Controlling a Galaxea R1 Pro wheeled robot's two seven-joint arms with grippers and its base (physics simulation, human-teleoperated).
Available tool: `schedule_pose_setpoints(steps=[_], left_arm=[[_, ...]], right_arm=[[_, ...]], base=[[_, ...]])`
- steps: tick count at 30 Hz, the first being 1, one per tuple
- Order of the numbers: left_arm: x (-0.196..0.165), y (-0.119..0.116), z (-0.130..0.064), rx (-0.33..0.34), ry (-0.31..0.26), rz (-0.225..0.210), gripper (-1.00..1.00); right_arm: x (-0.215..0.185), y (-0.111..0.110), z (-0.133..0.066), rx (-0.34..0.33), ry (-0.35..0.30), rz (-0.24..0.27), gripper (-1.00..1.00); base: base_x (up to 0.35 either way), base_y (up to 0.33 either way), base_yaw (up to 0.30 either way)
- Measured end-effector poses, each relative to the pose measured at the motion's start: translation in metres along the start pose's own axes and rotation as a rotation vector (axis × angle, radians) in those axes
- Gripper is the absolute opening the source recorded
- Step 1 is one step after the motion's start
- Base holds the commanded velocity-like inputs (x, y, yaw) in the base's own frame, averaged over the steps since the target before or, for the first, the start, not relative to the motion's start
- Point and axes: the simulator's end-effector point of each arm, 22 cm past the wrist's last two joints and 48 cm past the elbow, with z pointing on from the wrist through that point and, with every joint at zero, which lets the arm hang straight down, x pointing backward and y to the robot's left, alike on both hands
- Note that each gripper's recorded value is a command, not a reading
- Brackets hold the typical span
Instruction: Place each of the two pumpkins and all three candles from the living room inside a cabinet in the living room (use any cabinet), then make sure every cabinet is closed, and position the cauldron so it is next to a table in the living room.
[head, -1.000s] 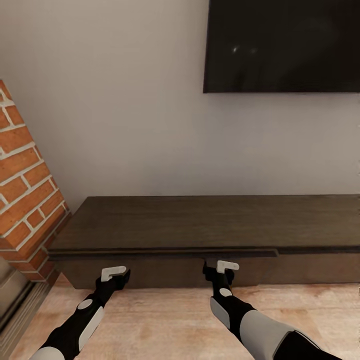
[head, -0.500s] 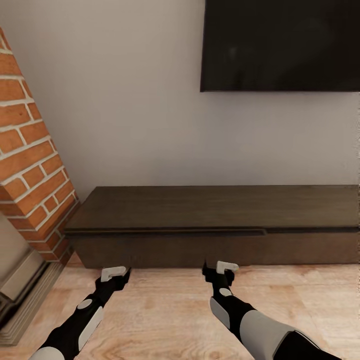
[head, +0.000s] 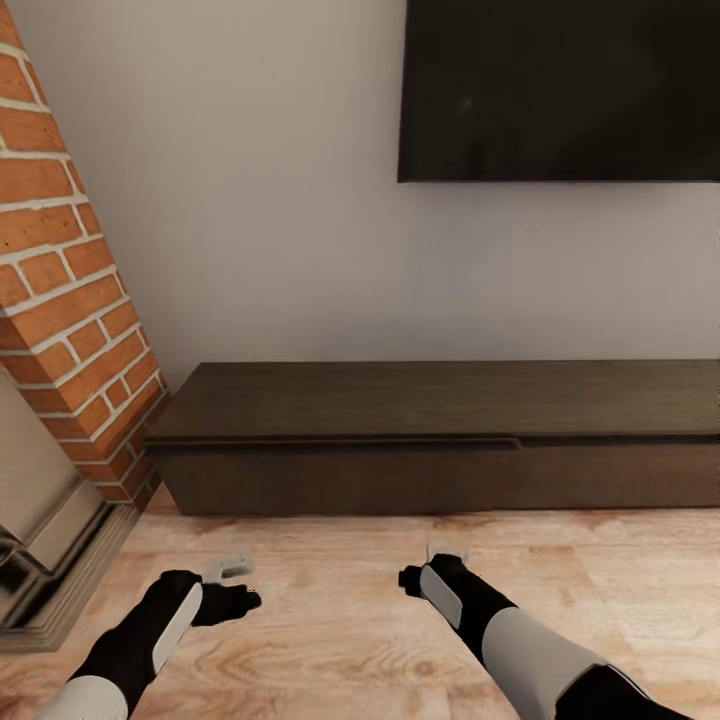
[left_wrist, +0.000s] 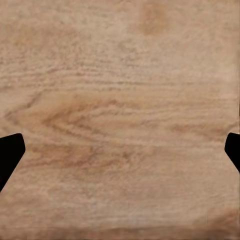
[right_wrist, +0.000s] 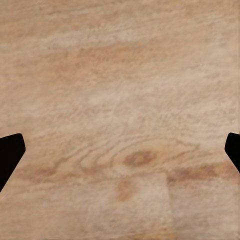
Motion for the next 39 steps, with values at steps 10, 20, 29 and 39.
schedule_pose_setpoints(steps=[10,20,29,39], left_arm=[[-0.004,0.009,-0.023,-0.023,0.033,-0.040,1.00],[-0.014,0.024,-0.042,-0.121,0.037,-0.042,1.00],[-0.023,0.021,-0.058,-0.124,0.038,-0.039,1.00],[-0.034,0.016,-0.077,-0.125,0.038,-0.035,1.00]], right_arm=[[-0.013,-0.012,-0.019,-0.022,0.043,0.066,1.00],[-0.023,-0.006,-0.038,-0.026,0.046,0.062,1.00],[0.003,-0.017,-0.045,-0.012,0.092,0.081,1.00],[0.003,-0.029,-0.057,0.005,0.082,0.113,1.00]], base=[[-0.001,0.000,0.000],[0.000,0.000,0.000],[-0.031,0.002,0.001],[-0.138,0.022,0.165]])
